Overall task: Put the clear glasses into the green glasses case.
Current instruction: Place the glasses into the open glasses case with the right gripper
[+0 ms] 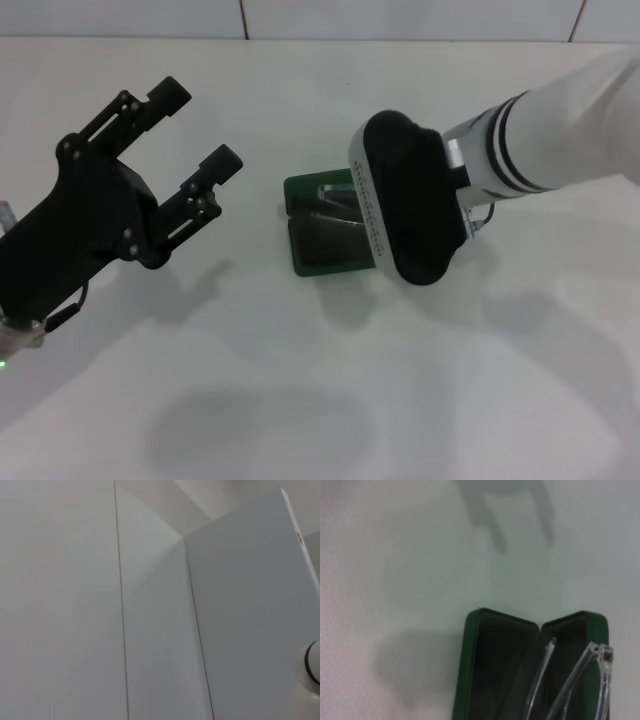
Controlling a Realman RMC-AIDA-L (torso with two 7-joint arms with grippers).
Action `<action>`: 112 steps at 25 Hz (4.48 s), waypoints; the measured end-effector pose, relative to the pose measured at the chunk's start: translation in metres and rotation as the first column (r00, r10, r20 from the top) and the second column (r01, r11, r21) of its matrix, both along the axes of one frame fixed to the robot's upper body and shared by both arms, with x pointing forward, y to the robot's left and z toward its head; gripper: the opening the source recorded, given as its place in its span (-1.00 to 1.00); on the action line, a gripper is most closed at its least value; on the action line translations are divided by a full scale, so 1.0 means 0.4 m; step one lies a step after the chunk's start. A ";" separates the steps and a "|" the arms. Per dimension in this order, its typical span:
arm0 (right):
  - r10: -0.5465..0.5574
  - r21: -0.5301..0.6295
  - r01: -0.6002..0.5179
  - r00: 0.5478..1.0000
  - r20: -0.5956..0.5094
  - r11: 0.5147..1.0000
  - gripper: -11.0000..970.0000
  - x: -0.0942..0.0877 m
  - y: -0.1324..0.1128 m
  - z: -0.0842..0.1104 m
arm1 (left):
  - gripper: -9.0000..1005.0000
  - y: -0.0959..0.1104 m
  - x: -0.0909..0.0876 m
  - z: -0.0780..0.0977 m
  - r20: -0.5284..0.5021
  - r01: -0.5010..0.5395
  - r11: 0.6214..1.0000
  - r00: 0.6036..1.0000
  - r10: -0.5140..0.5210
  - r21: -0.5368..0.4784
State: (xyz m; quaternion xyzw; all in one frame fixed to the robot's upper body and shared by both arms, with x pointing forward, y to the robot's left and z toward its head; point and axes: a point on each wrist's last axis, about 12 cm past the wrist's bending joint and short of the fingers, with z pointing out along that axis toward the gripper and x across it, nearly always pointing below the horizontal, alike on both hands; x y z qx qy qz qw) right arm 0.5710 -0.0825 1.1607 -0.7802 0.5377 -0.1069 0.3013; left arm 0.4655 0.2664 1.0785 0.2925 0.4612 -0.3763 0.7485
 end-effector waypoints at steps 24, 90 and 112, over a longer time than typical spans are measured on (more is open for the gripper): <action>0.112 -0.064 -0.103 0.983 0.143 0.993 -0.64 -0.048 0.009 -0.082 | 0.37 -0.001 0.000 -0.001 0.003 -0.005 1.000 1.000 0.005 0.004; 0.052 0.099 -0.067 0.989 0.140 0.993 0.09 -0.068 0.007 -0.036 | 0.35 -0.021 0.023 -0.008 -0.023 -0.007 1.000 1.000 0.007 0.028; -0.084 0.353 0.256 0.896 -0.436 0.900 0.08 -0.032 -0.123 0.030 | 0.35 -0.015 0.028 -0.006 -0.023 -0.015 0.999 1.000 0.015 0.035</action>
